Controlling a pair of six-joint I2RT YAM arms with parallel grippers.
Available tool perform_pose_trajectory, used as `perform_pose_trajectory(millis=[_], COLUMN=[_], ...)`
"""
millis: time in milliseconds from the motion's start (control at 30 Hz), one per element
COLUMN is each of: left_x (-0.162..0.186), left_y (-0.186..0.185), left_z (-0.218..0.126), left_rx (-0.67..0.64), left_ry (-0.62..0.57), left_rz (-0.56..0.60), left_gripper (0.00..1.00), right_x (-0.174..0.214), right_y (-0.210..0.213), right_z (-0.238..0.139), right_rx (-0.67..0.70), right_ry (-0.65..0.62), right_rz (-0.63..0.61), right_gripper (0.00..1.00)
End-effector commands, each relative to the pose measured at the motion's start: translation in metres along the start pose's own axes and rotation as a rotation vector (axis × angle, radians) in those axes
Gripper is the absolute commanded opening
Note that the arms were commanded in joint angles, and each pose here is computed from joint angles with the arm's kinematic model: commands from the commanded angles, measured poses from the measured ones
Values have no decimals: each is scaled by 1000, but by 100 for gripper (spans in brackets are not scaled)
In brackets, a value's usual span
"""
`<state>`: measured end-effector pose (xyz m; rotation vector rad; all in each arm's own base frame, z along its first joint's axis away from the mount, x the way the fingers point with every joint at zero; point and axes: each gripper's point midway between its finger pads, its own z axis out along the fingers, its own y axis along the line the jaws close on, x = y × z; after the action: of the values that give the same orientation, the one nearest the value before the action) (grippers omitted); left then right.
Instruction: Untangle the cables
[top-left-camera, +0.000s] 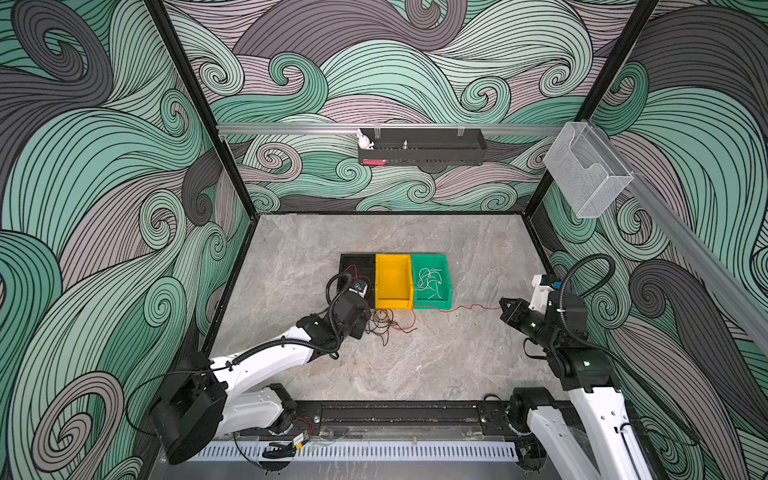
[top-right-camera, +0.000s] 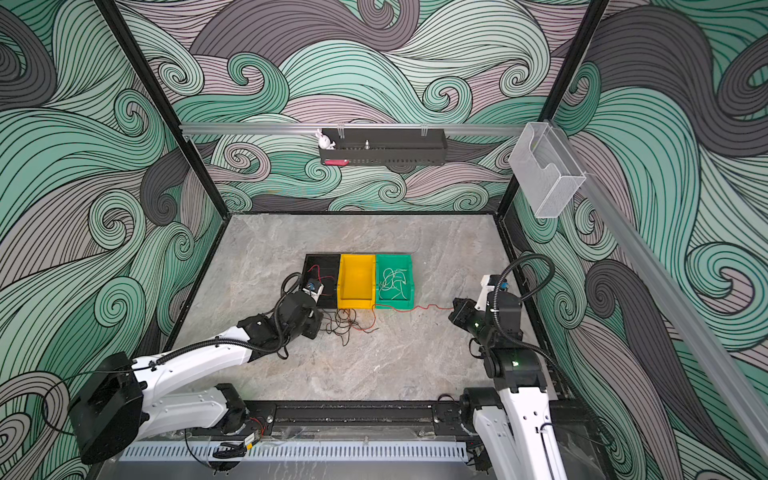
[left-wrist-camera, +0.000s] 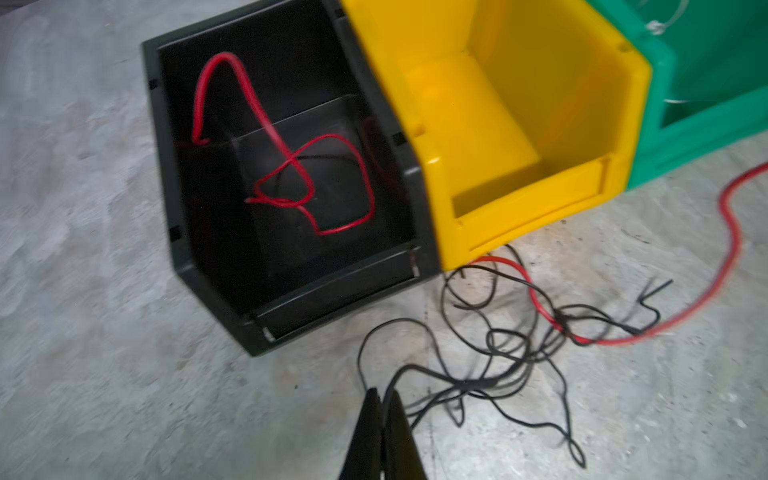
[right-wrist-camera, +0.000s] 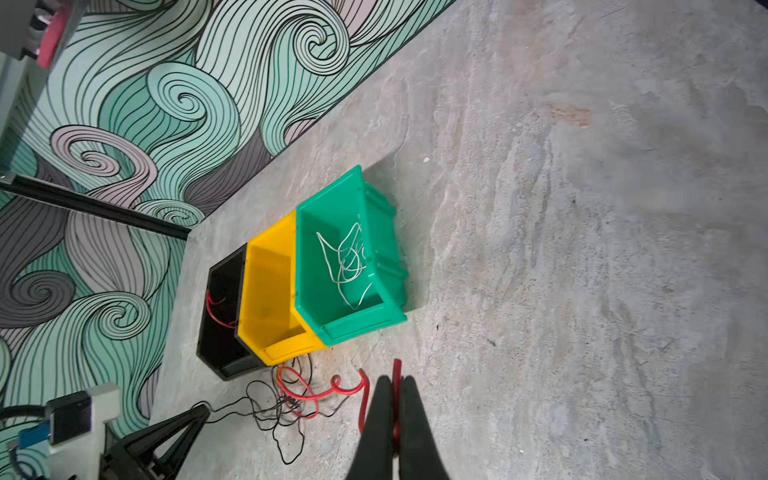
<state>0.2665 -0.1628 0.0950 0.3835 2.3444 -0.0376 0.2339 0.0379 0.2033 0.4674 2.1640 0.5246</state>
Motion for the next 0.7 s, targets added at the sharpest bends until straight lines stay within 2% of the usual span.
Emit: perform_pose_trajectory(millis=[0,333,467,533,600,667], left_x=[6,13,16,17,16,16], left_y=[44,94,93,82,67,55], left_z=[-13,-33,-32,-28,-23,-21], left_rx=[-184,-367,-362,-300,-218,-157], left_ry=[38,-15,7,29,62,105], left_rz=[-110,-307,-313,-296,-266,-247], left_gripper=[0,0,0,1,17,27], right_x=[-9,-14,-16,-15,-15,-14], right_y=[-10,-32,-37,-34,-28,-21], right_z=[-3,-3,-5,-5,-4,-4], right_rx=[64,179,205,190,159,120], right_ry=[-39,-71,-86,-78,-65,-61], right_rz=[-23,-35,-22,-21,-18,-10], right_gripper=[4,4,4,4,4,4])
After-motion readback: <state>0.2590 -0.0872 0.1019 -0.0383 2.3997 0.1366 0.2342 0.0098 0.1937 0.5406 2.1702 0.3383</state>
